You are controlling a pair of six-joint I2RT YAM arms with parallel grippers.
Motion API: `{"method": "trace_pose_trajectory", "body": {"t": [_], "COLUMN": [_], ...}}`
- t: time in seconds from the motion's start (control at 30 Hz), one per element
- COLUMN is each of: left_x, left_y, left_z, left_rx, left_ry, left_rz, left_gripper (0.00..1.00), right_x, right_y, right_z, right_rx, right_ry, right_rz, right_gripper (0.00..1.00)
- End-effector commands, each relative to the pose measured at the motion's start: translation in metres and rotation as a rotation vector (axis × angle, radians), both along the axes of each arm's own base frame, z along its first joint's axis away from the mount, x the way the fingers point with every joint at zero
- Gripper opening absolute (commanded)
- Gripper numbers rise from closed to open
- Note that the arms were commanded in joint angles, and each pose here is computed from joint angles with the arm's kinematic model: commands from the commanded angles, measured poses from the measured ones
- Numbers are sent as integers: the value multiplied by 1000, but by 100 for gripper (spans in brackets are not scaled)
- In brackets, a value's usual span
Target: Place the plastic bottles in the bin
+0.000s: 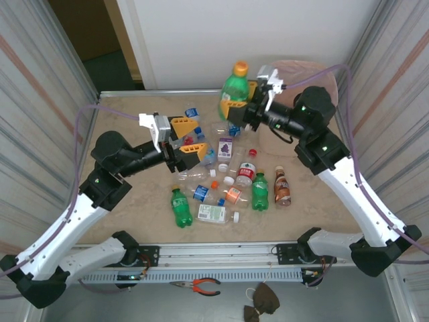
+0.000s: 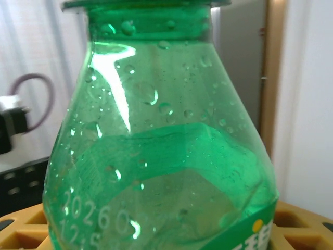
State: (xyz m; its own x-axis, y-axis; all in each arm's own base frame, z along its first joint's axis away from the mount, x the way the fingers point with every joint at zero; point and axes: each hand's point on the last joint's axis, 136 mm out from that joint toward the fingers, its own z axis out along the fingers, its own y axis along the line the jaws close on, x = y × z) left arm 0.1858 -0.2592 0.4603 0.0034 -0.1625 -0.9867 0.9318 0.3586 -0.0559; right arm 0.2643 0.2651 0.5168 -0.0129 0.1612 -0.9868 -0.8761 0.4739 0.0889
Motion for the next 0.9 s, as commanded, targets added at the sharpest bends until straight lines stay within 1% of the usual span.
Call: {"method": "trace_pose_trajectory", "body": {"t": [0.0,0.23,0.37,0.5,0.53,0.57,0.67,0.87], "left_x": [10,25,29,33,35,36,40,46], "left_y": [10,23,28,31,32,33,32,37], "left_z": [-14,-41,-53,-64,-68,-72,-88,-111], "left_rx": [50,139,172,208,227,250,316,366], "left_ry": [36,148,199,257,280,307,376,474], "left_rz": [95,212,252,275,286,297,307,335], "left_gripper": [74,74,74,74,74,73,72,73], "right_x": [33,117,155,188,194,199,216,240], "right_y": [-32,-109,-153,-193,-201,-210,-231,-254], "right_z": [9,-16,-38,-69,-79,-81,-112,-185], "right_rx": [-23,-110,-151,-218,-236,-242,-299,-431], "right_ry": [10,134,230,351,385,405,511,750], "right_rz": [-175,-541,-698,-830,-851,-875,-927,-966], "right_gripper": [51,51,51,51,51,51,51,50]}}
